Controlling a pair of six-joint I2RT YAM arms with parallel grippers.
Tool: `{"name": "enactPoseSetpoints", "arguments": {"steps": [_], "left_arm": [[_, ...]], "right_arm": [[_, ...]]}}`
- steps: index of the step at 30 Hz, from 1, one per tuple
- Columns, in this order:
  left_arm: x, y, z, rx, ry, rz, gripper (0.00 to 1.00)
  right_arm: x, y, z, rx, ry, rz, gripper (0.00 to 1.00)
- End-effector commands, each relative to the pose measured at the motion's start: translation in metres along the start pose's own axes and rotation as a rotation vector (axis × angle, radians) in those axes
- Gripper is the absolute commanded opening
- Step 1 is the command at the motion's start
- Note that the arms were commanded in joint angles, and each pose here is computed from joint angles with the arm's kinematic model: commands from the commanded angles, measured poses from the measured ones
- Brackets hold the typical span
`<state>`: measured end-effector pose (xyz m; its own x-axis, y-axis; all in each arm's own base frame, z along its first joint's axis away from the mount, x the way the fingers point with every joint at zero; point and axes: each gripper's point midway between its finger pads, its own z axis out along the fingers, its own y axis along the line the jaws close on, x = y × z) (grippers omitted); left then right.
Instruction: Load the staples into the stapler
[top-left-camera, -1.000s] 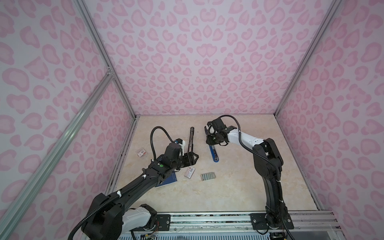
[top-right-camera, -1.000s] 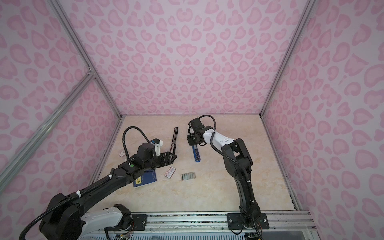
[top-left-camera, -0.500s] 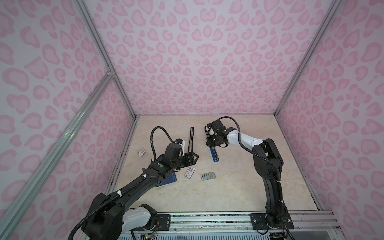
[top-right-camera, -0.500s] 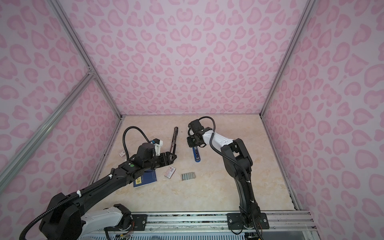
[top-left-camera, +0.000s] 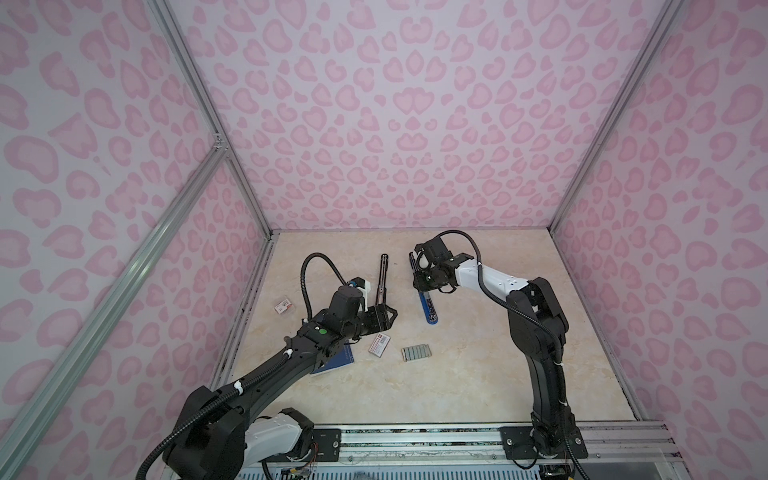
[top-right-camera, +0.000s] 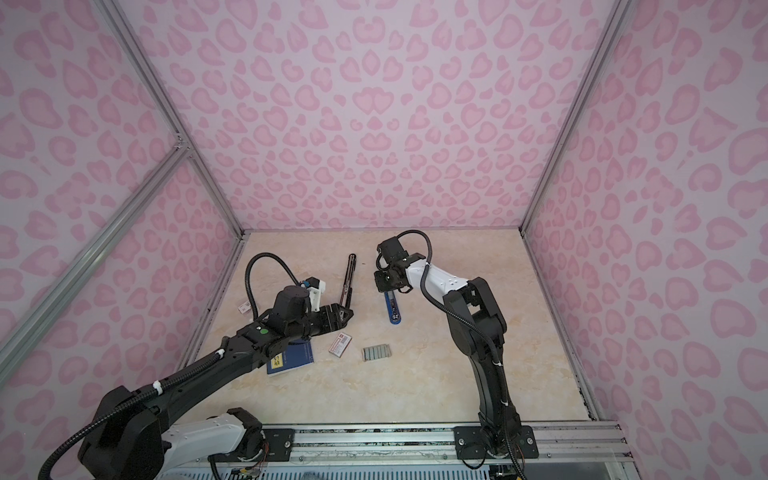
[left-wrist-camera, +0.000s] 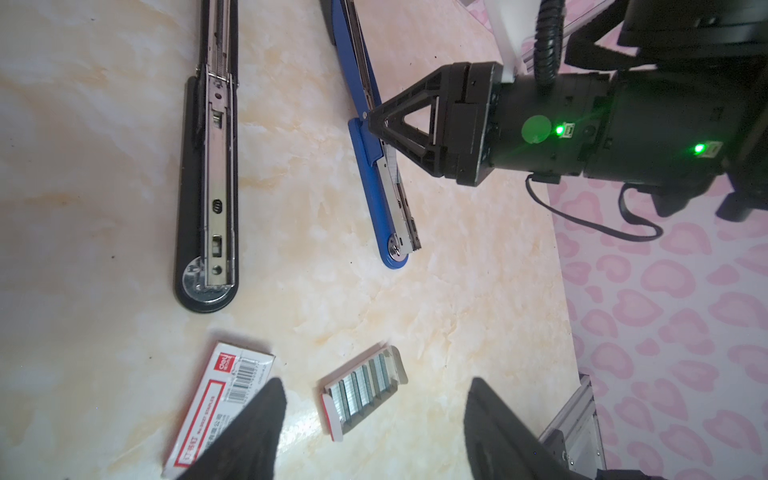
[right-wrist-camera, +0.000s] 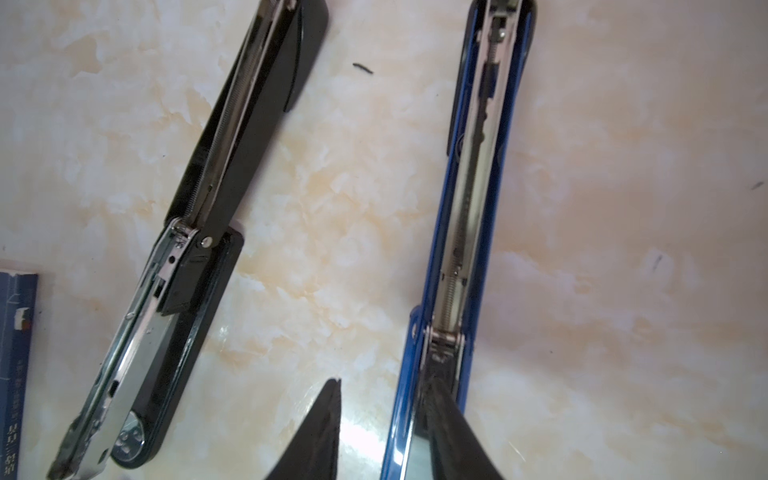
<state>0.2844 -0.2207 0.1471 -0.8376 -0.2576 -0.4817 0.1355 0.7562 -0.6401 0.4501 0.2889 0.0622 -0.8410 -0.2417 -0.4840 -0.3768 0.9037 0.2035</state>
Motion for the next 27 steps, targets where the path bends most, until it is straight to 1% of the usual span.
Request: {"name": "enactPoseSetpoints", "arguments": {"steps": [1,10,16,18,20,27], "left_arm": [[-0.002,0.0,-0.001,0.001,-0.011,-0.003,0.71],[-0.002,0.0,0.0,0.001,-0.008,-0.003,0.71],[-0.001,0.0,0.001,0.004,-0.005,-0.004,0.71],[-0.001,0.0,0.001,0.004,-0.004,-0.003,0.71],[-0.001,0.0,0.001,0.005,-0.005,-0.003,0.71],[0.001,0.001,0.003,0.007,-0.001,-0.008,0.71]], "right_arm": [[0.009,0.0,0.006,0.005,0.025,0.004,0.36],[0.028,0.002,0.003,-0.003,0.048,0.006,0.35],[0.035,0.008,-0.005,-0.01,0.035,0.001,0.34],[0.05,0.005,-0.001,0.001,0.064,0.002,0.34],[0.055,0.004,-0.002,0.007,0.067,0.005,0.34],[0.061,0.005,-0.01,0.015,0.046,0.011,0.34]]}}
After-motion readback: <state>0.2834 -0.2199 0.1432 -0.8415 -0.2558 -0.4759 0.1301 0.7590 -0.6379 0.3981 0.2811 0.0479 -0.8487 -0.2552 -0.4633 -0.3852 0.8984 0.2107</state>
